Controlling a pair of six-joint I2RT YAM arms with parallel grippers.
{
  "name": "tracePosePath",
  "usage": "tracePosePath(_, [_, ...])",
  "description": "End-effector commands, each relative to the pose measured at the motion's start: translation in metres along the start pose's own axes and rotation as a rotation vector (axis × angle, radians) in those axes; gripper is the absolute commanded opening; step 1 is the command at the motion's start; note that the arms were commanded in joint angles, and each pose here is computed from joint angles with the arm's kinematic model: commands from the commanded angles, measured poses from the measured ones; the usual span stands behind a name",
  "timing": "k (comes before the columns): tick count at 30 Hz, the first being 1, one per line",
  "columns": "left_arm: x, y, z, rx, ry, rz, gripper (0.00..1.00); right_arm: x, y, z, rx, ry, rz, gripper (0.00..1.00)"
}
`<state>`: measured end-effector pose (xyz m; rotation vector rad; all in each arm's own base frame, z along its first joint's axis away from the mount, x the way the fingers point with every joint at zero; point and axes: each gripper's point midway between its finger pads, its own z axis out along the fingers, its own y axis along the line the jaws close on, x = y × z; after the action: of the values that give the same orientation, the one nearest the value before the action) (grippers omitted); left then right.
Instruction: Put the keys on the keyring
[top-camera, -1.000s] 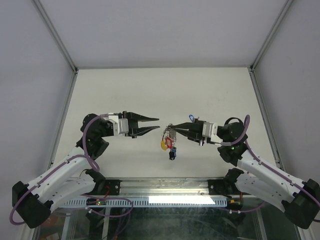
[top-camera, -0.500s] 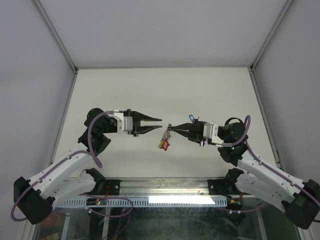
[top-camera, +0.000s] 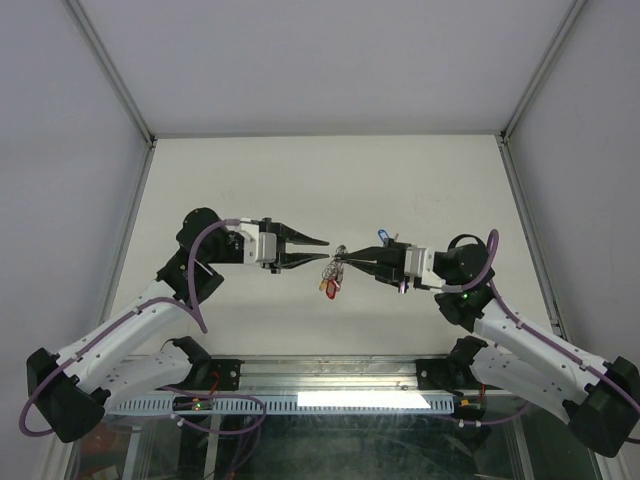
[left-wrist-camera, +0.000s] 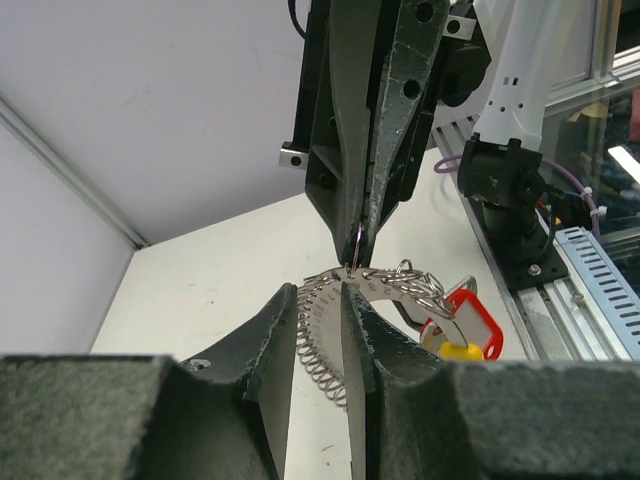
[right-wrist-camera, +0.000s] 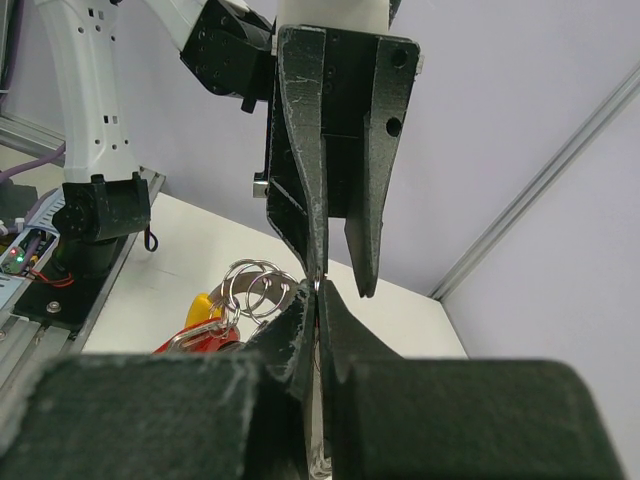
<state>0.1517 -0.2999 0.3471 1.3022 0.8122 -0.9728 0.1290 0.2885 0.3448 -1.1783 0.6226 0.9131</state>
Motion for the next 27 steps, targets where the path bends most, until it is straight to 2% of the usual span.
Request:
tracePosePath(1, [-0.017,-0.002,0.006,0.039,-0.017,0.051,0.21,-0.025,-0.011,0.004,0.016,-0.060,-0.072,0.00])
tracePosePath(13, [-0.009,-0.010,0.015,0.077,0.035,0.047,0.18,-0.022,-0.011,0.004,0.015,-0.052,-0.071,0.00])
tracePosePath(27, [-0.004,-0.014,0.019,0.096,0.059,0.046,0.23,-0.013,-0.014,0.004,0.027,-0.021,-0.064,0.00])
